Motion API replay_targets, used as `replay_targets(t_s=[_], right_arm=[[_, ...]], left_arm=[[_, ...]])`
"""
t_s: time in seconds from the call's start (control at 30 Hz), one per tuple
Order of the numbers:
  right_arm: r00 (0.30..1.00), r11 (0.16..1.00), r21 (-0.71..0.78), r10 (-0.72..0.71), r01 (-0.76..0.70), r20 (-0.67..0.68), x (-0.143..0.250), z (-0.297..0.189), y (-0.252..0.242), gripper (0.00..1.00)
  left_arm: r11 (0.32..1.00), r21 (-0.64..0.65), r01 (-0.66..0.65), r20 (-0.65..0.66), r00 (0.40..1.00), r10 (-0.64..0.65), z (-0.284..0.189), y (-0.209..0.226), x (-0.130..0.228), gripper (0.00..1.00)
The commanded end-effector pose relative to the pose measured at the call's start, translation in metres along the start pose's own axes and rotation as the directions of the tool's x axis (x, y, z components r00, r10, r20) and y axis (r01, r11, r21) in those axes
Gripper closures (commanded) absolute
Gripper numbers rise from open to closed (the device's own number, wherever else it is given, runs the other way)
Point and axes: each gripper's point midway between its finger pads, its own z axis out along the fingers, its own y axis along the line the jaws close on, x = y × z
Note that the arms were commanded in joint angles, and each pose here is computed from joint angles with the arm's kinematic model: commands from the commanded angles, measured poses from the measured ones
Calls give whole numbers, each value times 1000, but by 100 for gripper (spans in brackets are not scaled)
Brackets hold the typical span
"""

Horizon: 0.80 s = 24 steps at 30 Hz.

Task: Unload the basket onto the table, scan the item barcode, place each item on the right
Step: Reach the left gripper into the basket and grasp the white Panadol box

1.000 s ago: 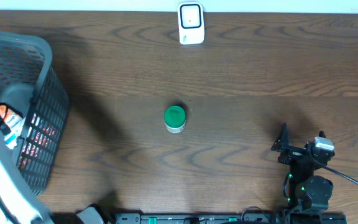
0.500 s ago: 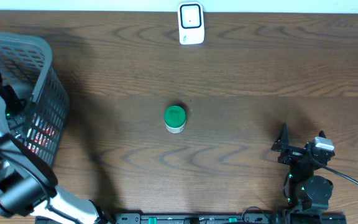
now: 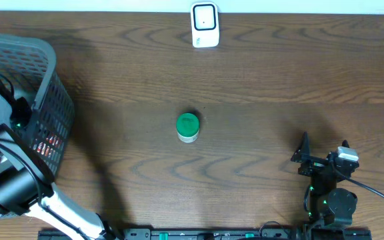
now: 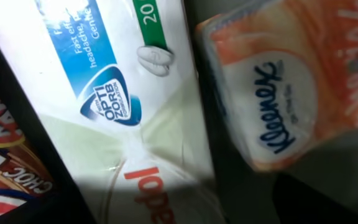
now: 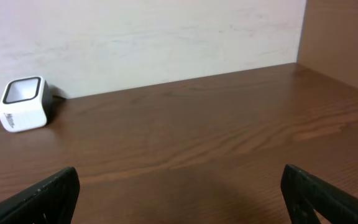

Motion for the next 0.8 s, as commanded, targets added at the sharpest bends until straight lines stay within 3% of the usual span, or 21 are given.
replay_targets(t_s=[0.0,0.13,0.2,0.3,0.5,0.77], right_arm=[[1000,1000,-6,-14,14,-5,2,0,1,1],[1000,1000,-6,-14,14,-5,2,0,1,1],[1000,1000,-6,-14,14,-5,2,0,1,1],[1000,1000,-6,-14,14,-5,2,0,1,1],[1000,1000,-6,-14,14,-6,2,0,1,1],[1000,1000,-6,-14,14,-5,2,0,1,1]], left_arm=[[997,-78,11,-2,1000,-11,22,16,1,9],[995,-96,9,-3,1000,-9,23,20,1,43],[994,-110,5,-4,1000,-5,23,23,1,44],[989,-147,2,-7,1000,-3,21,32,2,61],[993,-117,-13,-13,1000,11,8,28,1,60],[985,164,60,-88,995,-46,-87,-7,-12,60]])
